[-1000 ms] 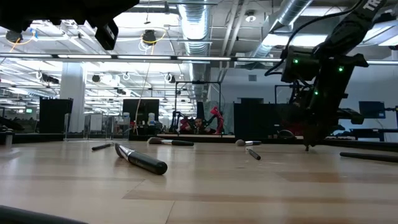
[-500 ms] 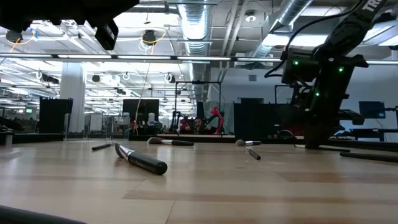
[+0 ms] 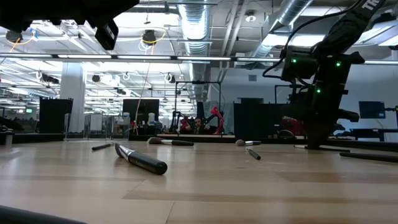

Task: Put items in baskets/containers
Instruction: Put the eyeshadow brush into the transparent bin

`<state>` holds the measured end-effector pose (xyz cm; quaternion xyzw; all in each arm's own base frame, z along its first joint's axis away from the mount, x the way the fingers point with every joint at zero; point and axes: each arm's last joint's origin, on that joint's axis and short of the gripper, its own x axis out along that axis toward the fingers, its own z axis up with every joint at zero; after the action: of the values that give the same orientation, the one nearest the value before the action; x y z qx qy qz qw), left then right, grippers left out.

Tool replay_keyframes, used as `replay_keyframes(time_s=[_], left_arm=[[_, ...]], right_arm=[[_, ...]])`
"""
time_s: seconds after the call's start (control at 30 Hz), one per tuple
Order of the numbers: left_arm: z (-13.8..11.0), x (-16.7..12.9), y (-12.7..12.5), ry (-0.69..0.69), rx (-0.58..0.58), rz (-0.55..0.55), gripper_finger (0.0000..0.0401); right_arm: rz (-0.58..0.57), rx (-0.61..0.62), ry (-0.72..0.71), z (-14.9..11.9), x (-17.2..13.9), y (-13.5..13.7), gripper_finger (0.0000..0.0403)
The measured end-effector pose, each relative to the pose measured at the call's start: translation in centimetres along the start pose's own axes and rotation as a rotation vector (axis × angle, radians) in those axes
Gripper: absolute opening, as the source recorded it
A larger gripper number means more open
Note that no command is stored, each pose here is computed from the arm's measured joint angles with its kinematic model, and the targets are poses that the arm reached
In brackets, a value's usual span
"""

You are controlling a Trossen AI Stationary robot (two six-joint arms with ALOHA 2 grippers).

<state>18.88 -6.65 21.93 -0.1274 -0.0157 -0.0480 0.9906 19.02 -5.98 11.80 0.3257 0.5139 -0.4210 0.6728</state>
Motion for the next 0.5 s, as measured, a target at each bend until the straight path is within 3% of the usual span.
replay_keyframes(time_s=[0.23, 0.5], left_arm=[[0.0, 0.0, 0.0, 0.0, 0.005, 0.0, 0.0021], [-0.01, 0.0, 0.0, 0.001, 0.005, 0.0, 0.0021]], right_arm=[[0.019, -0.036, 0.025, 0.22, 0.08, -0.22, 0.0057], [0.014, -0.056, 0.028, 0.15, 0.08, -0.25, 0.001]])
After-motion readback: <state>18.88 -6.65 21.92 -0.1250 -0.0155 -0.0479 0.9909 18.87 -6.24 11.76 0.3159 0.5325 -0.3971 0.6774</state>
